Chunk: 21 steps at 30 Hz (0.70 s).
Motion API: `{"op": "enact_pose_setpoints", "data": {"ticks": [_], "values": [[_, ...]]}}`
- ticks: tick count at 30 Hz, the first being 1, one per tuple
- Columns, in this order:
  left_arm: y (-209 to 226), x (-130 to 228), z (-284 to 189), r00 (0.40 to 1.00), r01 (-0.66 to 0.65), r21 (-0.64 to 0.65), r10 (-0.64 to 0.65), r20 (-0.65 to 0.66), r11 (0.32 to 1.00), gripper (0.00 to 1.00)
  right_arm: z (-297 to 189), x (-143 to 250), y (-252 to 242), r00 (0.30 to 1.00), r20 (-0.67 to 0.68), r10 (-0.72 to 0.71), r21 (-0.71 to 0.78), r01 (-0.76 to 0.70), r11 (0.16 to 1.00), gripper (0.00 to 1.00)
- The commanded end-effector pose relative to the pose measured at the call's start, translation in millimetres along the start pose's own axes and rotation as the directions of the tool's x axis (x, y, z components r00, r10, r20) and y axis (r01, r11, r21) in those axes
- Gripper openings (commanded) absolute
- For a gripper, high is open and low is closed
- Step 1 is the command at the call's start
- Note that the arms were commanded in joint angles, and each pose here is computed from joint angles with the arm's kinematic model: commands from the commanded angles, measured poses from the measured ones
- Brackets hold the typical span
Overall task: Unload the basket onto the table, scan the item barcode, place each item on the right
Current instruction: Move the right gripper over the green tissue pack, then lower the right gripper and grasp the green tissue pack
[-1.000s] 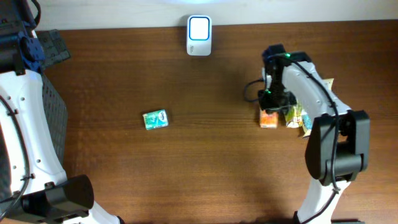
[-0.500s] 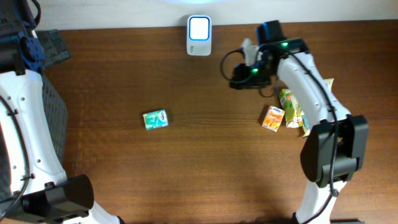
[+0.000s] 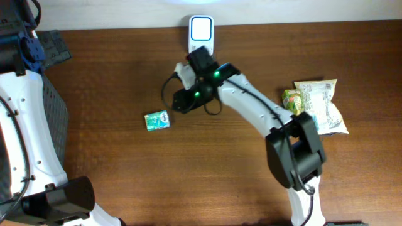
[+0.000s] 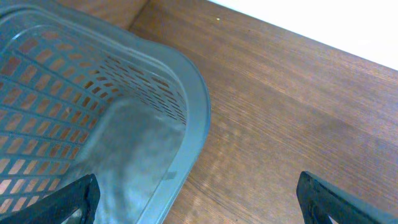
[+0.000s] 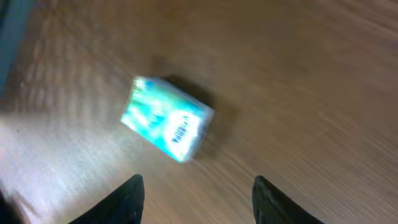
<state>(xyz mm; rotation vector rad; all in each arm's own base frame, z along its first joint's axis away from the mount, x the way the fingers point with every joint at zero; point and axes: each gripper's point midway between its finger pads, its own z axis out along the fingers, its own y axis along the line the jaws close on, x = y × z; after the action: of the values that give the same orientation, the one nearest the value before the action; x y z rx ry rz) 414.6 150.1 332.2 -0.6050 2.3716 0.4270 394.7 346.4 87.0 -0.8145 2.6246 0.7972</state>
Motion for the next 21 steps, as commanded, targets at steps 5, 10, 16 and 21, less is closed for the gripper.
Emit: {"op": "enact_pose_setpoints", "data": {"ticks": [5,10,16,21], "values": [[2.3,-0.3,1.4,1.000,0.013,-0.004,-0.013,-0.001,1.000,0.99,54.6,0.7,33.2,0.976,0.024,-0.218,-0.032,0.218,0.975,0.55],[2.3,-0.3,1.4,1.000,0.013,-0.004,-0.013,-0.001,1.000,0.99,94.4,-17.6,9.3,0.953,0.108,-0.283,0.072,0.276,0.958,0.55],[2.3,-0.3,1.4,1.000,0.014,-0.004,-0.014,-0.001,1.000,0.99,87.9,2.7,3.3,0.971,0.014,-0.237,0.059,0.236,0.970,0.44],[2.3,-0.3,1.4,1.000,0.013,-0.004,-0.013,-0.001,1.000,0.99,10.9,3.1,-29.3,0.993,-0.086,-0.082,0.108,0.092,0.990,0.35]]}}
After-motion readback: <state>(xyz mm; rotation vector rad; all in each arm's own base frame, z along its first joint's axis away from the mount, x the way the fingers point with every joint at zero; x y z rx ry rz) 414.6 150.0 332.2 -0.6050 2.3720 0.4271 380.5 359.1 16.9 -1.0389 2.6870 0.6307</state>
